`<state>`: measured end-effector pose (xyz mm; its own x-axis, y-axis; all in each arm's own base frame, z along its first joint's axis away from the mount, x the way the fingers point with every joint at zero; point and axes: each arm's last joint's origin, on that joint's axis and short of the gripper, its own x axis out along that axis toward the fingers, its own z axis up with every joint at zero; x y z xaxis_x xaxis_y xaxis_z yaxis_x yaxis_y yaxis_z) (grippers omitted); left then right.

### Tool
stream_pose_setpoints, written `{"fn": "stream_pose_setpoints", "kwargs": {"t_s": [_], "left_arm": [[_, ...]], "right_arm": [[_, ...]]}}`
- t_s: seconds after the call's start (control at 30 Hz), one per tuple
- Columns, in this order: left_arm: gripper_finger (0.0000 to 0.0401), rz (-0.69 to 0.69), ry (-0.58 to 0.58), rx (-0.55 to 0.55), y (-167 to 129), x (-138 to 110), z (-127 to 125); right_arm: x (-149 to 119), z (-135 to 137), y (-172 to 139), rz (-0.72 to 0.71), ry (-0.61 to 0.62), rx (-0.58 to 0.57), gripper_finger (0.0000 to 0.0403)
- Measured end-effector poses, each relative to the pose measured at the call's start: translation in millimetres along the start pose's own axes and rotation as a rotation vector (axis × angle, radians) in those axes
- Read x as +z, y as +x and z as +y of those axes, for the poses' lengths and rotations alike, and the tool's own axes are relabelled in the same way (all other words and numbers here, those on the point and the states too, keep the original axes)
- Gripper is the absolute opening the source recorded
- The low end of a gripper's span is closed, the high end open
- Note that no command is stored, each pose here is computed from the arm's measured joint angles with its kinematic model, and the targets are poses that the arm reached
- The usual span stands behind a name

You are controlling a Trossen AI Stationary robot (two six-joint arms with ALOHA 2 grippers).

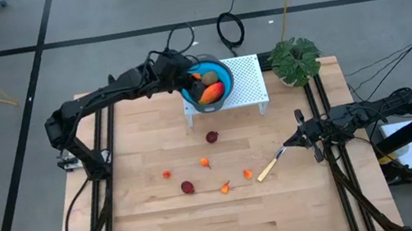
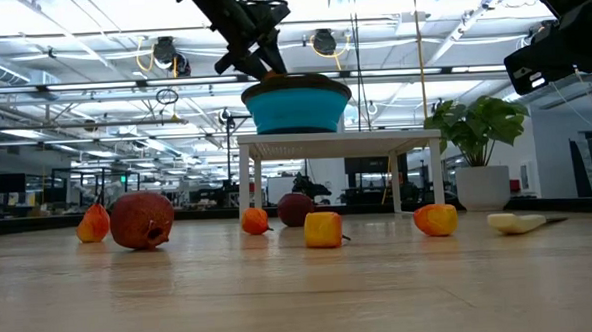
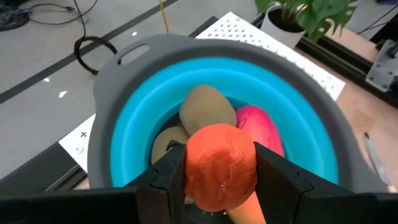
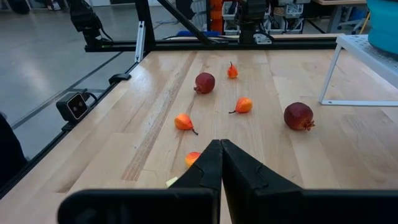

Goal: Pick & Place Fruit
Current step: Put the orange into the blue strainer bowl on the shelf

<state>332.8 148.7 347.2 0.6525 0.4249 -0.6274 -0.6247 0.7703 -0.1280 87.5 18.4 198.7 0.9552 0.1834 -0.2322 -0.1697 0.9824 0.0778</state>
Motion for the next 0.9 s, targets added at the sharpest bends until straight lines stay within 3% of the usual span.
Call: {"fn": "stream_pose_setpoints", "kwargs": {"t_s": [0.9], "left_arm": [[0.0147, 0.041, 0.017, 0.031, 18.4, -12.3, -3.6]], "right_arm": [[0.1, 0.0, 0.0, -0.001, 0.007, 0.000, 0.0000]]}}
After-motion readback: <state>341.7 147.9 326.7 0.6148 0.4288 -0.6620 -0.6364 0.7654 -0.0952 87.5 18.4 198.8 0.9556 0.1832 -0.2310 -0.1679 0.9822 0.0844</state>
